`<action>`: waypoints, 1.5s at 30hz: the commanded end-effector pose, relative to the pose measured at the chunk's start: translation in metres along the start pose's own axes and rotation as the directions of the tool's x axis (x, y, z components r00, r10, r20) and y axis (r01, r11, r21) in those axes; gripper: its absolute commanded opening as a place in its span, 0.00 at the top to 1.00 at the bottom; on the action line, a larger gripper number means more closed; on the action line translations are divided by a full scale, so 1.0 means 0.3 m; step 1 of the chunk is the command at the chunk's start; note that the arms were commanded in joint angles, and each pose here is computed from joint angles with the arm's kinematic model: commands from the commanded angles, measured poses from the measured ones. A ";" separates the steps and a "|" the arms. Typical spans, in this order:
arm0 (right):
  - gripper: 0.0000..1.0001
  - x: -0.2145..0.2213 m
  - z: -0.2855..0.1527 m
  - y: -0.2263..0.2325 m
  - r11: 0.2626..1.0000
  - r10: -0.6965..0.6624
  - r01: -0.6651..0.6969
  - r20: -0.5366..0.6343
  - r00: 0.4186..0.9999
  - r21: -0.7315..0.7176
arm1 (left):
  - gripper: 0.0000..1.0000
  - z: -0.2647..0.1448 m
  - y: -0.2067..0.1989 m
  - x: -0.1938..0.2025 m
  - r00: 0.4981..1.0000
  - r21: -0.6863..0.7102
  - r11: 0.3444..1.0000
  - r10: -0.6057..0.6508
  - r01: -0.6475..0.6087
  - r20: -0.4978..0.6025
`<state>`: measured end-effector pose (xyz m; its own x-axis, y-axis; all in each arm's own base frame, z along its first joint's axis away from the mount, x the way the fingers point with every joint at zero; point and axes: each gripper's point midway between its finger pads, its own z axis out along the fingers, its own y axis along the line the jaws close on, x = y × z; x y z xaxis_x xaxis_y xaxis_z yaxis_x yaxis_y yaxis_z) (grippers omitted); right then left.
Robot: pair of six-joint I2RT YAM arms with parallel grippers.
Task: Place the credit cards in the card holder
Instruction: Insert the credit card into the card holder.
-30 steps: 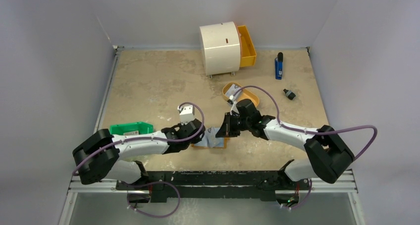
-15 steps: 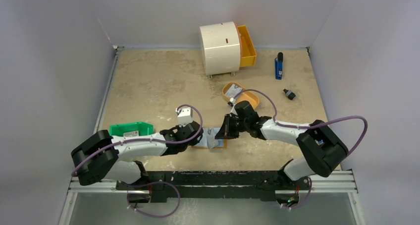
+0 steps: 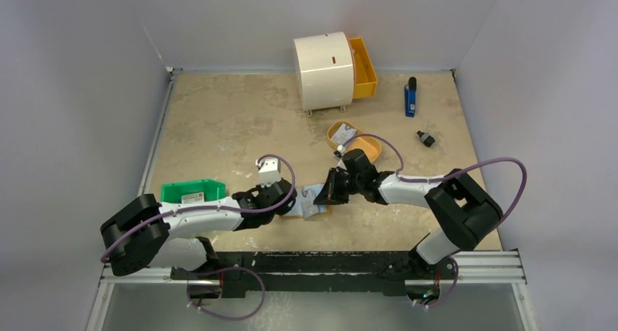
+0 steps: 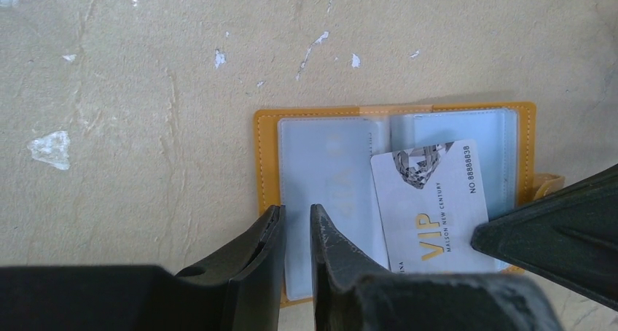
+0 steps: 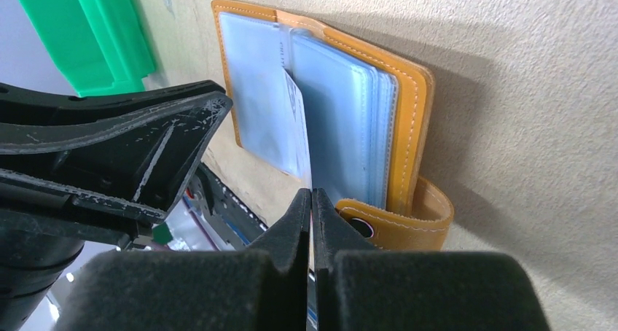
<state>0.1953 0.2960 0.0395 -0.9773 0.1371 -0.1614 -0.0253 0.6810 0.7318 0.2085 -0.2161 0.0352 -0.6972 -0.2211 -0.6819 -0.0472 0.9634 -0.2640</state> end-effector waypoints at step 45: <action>1.00 -0.063 0.036 -0.002 0.997 0.041 -0.050 0.122 0.992 0.067 | 0.95 0.029 0.046 0.042 0.999 -0.049 0.998 0.041 -0.041 -0.018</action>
<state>0.2085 0.3058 0.0352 -0.9638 0.1955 -0.1812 0.0115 0.7097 0.7044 0.2079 -0.2000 0.0187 -0.6923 -0.1848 -0.6976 -0.0719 0.9795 -0.1881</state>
